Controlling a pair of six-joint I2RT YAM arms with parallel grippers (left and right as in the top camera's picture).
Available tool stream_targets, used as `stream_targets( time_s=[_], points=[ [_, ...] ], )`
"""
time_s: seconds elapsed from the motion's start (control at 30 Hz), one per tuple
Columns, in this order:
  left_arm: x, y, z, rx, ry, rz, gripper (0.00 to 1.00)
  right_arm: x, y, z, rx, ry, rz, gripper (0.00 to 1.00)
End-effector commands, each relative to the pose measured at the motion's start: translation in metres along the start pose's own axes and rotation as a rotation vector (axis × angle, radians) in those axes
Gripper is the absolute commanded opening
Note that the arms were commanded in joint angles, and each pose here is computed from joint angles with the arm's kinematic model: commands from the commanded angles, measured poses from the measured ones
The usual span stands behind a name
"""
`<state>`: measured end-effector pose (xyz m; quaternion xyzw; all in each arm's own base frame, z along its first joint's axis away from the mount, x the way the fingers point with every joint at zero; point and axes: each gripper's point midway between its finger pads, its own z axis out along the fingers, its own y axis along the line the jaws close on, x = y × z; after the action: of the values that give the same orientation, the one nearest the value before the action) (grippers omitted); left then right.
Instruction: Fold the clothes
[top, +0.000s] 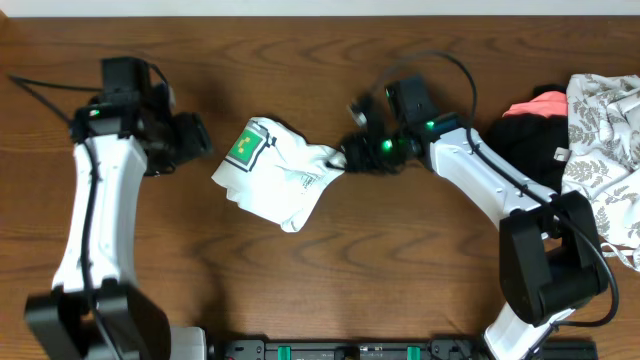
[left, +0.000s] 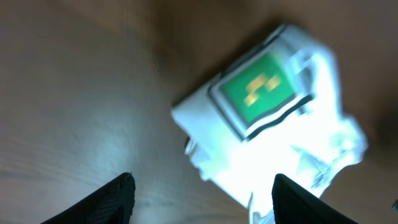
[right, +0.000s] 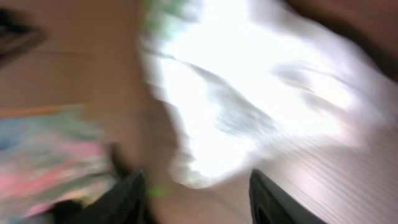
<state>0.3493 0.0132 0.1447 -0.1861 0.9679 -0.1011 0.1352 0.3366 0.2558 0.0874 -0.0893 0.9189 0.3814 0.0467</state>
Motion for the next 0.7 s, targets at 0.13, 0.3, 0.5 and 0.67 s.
stream_targets(
  time_s=[0.13, 0.3, 0.5, 0.67],
  points=[
    [0.042, -0.010, 0.049, 0.120, 0.197, -0.167, 0.72, 0.011, -0.095, -0.035, 0.423, 0.050, -0.138, 0.55],
    [0.061, -0.012, 0.075, 0.187, 0.221, -0.197, 0.73, 0.001, -0.098, -0.050, 0.426, 0.007, -0.147, 0.56],
    [0.085, -0.008, 0.104, 0.236, 0.233, -0.238, 0.73, -0.003, -0.092, -0.056, 0.424, -0.006, -0.187, 0.58],
    [0.101, -0.002, 0.117, 0.234, 0.241, -0.236, 0.74, -0.009, -0.073, -0.051, 0.390, 0.004, -0.329, 0.59]
  ],
)
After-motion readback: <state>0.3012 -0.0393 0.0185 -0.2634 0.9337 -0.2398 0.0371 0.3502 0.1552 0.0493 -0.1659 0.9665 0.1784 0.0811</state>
